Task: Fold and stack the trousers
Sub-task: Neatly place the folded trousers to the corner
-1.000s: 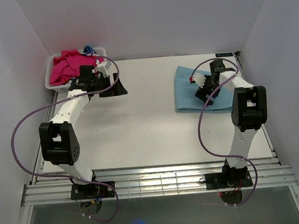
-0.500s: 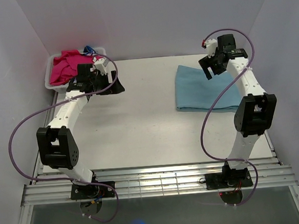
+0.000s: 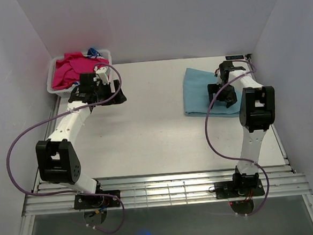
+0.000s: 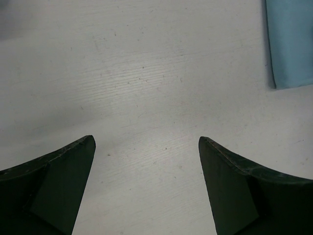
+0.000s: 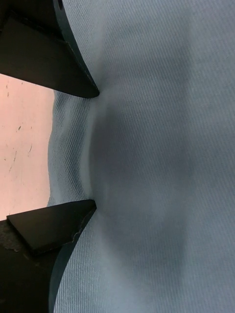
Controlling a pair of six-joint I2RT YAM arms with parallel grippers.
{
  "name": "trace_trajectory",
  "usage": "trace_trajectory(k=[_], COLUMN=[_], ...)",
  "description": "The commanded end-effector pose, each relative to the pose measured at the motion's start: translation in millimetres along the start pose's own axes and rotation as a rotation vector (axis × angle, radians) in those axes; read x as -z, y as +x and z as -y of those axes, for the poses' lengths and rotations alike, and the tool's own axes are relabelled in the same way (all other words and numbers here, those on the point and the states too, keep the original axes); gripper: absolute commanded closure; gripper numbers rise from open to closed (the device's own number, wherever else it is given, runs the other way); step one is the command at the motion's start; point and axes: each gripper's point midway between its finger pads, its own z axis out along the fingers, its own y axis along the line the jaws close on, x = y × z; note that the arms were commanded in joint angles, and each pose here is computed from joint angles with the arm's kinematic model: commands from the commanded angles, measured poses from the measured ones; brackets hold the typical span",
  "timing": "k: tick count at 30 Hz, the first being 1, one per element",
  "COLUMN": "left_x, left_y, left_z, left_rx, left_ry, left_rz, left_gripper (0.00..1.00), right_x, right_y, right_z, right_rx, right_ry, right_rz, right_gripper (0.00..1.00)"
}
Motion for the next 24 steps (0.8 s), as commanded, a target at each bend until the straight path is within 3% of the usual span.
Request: trace_trajectory(k=[1, 6, 11, 24], left_x=[-3, -15, -27, -39], left_y=[-1, 14, 27, 37], left_z=[-7, -16, -22, -33], left_rx=[-0.01, 0.001, 0.021, 0.036], left_ry=[-0.023, -0.032, -0.029, -0.041], left_rz=[-0.002, -0.051, -0.093, -0.142], left_gripper=[0.02, 0.02, 0.02, 0.02], right_x=[-23, -41, -55, -64], right_y=[-38, -82, -103, -160], right_z=[15, 63, 73, 108], right_rx=[0.013, 0.049, 0.102, 0.103], right_ry=[0.021, 0.029, -0.054, 0.017], right_rz=[0.056, 0.131, 0.188, 0.332], right_gripper=[0.1, 0.1, 0.1, 0.1])
